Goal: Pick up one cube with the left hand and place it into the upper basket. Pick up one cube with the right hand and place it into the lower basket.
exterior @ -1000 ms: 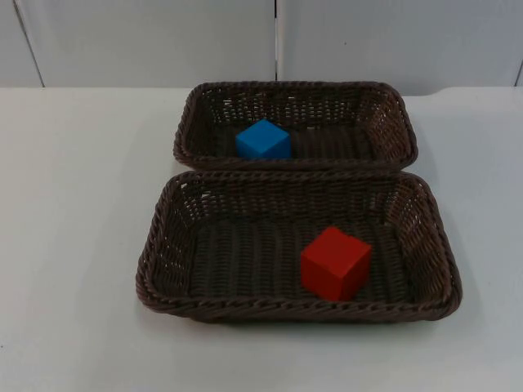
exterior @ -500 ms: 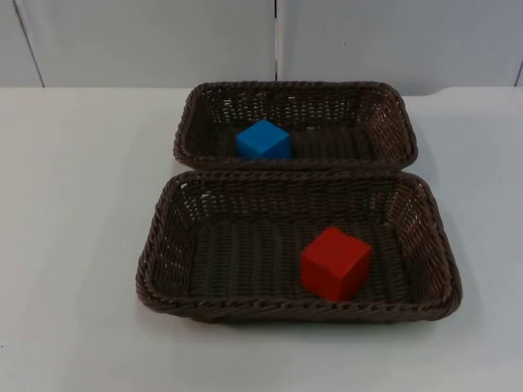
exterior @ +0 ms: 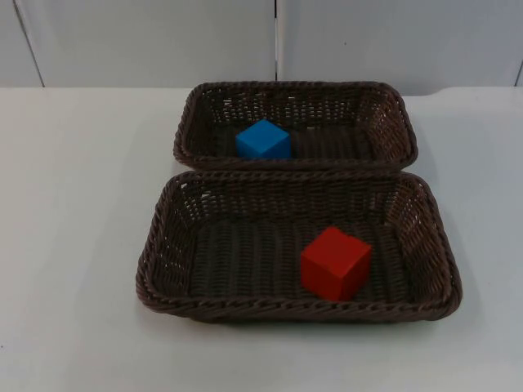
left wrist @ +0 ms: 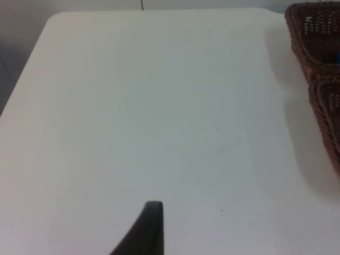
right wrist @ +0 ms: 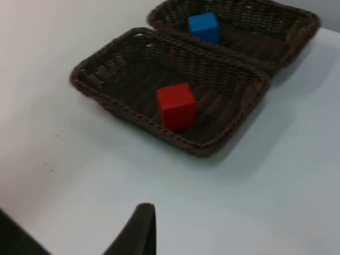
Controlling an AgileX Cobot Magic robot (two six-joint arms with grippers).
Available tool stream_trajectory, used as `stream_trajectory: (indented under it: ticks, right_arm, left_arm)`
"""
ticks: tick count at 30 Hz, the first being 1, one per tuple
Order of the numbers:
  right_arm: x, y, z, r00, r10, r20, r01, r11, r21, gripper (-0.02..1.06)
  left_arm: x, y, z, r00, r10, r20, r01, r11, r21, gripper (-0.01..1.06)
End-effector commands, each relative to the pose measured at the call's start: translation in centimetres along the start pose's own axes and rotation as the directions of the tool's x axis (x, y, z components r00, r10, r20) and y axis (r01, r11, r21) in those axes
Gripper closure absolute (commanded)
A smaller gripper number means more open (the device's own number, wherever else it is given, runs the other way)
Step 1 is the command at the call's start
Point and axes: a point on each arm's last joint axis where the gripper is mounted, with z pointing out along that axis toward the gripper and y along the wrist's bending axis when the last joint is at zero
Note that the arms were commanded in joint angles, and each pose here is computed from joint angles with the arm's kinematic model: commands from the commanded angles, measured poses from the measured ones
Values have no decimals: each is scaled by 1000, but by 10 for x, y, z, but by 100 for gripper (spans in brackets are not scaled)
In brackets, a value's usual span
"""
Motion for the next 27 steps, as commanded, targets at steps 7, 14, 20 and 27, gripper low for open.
stream_trajectory:
  ticks: [7,14,20,27]
  right_arm:
    - [1,2,1,996,93,11,-94,981,171,-1]
    - [1,3,1,987,159,26,-159,942,295,-1]
    - [0,4,1,980,197,39,-197,910,365,-1]
    - [0,4,1,975,218,48,-219,887,407,-1]
  left_arm:
    - [1,0,0,1000,-2,0,2,1000,-6,0]
    - [1,0,0,1000,-2,0,2,1000,-6,0]
    - [1,0,0,1000,-2,0,2,1000,-6,0]
    - [1,0,0,1000,-2,0,2,1000,-6,0]
